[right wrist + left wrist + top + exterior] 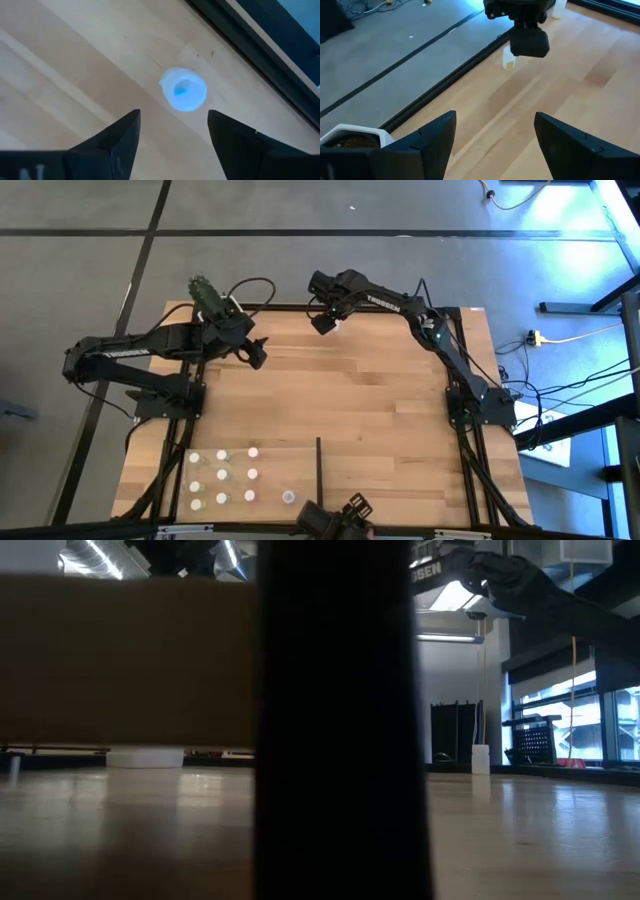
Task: Pick and place medicine bottles onto shelf by color
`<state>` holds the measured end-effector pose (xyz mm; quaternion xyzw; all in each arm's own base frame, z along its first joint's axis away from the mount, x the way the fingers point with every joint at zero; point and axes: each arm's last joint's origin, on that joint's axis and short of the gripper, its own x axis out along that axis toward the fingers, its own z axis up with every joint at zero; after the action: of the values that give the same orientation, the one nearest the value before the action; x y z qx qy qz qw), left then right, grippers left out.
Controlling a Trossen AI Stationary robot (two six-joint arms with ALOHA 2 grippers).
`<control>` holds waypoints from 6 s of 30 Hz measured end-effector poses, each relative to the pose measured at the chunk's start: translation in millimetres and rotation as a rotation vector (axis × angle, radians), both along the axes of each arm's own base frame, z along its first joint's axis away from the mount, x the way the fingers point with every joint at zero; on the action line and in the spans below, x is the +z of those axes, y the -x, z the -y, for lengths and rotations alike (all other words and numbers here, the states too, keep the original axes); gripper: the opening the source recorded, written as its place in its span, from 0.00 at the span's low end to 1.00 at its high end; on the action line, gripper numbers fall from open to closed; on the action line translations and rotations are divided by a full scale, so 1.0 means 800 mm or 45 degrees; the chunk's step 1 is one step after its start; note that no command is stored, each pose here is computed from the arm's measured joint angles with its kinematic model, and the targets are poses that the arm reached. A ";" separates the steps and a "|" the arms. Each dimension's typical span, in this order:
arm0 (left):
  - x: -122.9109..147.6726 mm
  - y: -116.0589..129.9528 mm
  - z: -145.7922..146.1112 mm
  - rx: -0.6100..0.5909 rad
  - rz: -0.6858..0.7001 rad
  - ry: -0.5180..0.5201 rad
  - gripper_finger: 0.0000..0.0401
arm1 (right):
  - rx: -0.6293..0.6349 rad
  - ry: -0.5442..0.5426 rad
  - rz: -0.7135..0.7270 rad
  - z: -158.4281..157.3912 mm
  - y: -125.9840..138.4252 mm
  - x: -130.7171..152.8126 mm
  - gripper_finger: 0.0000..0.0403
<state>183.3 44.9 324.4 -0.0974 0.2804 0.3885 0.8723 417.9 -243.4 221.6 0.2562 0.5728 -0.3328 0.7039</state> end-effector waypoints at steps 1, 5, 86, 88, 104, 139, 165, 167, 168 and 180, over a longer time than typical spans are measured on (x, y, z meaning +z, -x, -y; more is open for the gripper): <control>0.000 0.000 0.000 0.000 0.000 0.000 0.66 | -0.003 0.005 -0.006 0.001 0.000 -0.001 0.58; 0.000 0.000 0.000 0.001 0.002 0.001 0.66 | -0.010 0.017 -0.020 0.003 0.000 -0.005 0.58; -0.077 -0.099 -0.100 -0.323 -0.072 0.162 0.66 | -0.026 -0.072 0.030 0.023 0.130 0.126 0.66; -0.077 -0.099 -0.100 -0.323 -0.072 0.162 0.66 | 0.007 -0.104 0.064 0.028 0.126 0.107 0.73; -0.077 -0.099 -0.100 -0.323 -0.072 0.162 0.66 | 0.582 0.127 0.253 0.019 0.074 0.073 0.88; -0.077 -0.099 -0.101 -0.323 -0.071 0.162 0.66 | 1.156 0.287 0.265 0.019 0.062 -0.035 0.88; -0.077 -0.099 -0.100 -0.323 -0.071 0.161 0.66 | 1.174 0.289 0.269 0.023 0.064 -0.069 0.74; -0.077 -0.099 -0.100 -0.323 -0.071 0.161 0.66 | 1.176 0.283 0.276 0.023 0.064 -0.069 0.70; -0.077 -0.099 -0.101 -0.323 -0.071 0.161 0.66 | 1.176 0.283 0.278 0.023 0.064 -0.069 0.68; -0.077 -0.099 -0.101 -0.323 -0.071 0.161 0.66 | 1.131 0.263 0.294 0.022 0.063 -0.069 0.37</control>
<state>262.7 125.3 262.9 -0.1052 0.3385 0.2594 0.8984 367.1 -261.4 166.7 -0.0495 0.5088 -0.0239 0.8591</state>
